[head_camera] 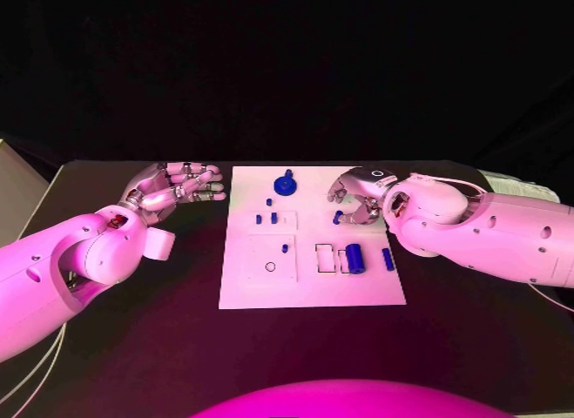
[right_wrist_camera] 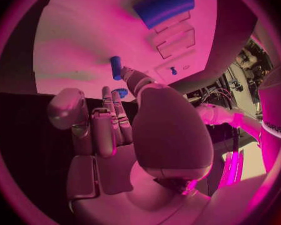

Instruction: Assemble the parts on the task board

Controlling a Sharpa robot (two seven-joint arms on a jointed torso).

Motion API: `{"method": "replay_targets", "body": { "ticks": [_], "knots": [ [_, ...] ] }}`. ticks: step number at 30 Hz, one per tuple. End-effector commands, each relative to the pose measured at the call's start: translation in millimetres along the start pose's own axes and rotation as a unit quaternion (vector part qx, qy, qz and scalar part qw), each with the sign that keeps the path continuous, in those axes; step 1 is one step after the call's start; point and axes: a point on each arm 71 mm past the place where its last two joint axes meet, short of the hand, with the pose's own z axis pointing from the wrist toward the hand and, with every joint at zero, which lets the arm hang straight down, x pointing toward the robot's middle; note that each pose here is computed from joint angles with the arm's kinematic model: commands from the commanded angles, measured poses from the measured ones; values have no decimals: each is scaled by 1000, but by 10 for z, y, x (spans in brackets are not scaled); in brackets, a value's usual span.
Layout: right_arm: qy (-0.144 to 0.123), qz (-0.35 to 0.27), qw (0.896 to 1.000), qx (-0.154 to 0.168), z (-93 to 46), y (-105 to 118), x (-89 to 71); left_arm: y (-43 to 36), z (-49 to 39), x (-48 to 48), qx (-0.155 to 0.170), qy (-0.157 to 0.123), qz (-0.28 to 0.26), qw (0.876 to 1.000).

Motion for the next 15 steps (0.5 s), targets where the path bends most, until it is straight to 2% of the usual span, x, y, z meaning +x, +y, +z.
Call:
{"method": "replay_targets", "body": {
  "ticks": [1,15],
  "knots": [
    [21,-29,999,-1,19,-9,42,-5,1,19,4,6,-5,1000],
    [22,-27,999,-7,48,23,89,-5,-4,11,3,5,-5,1000]
  ]
}}
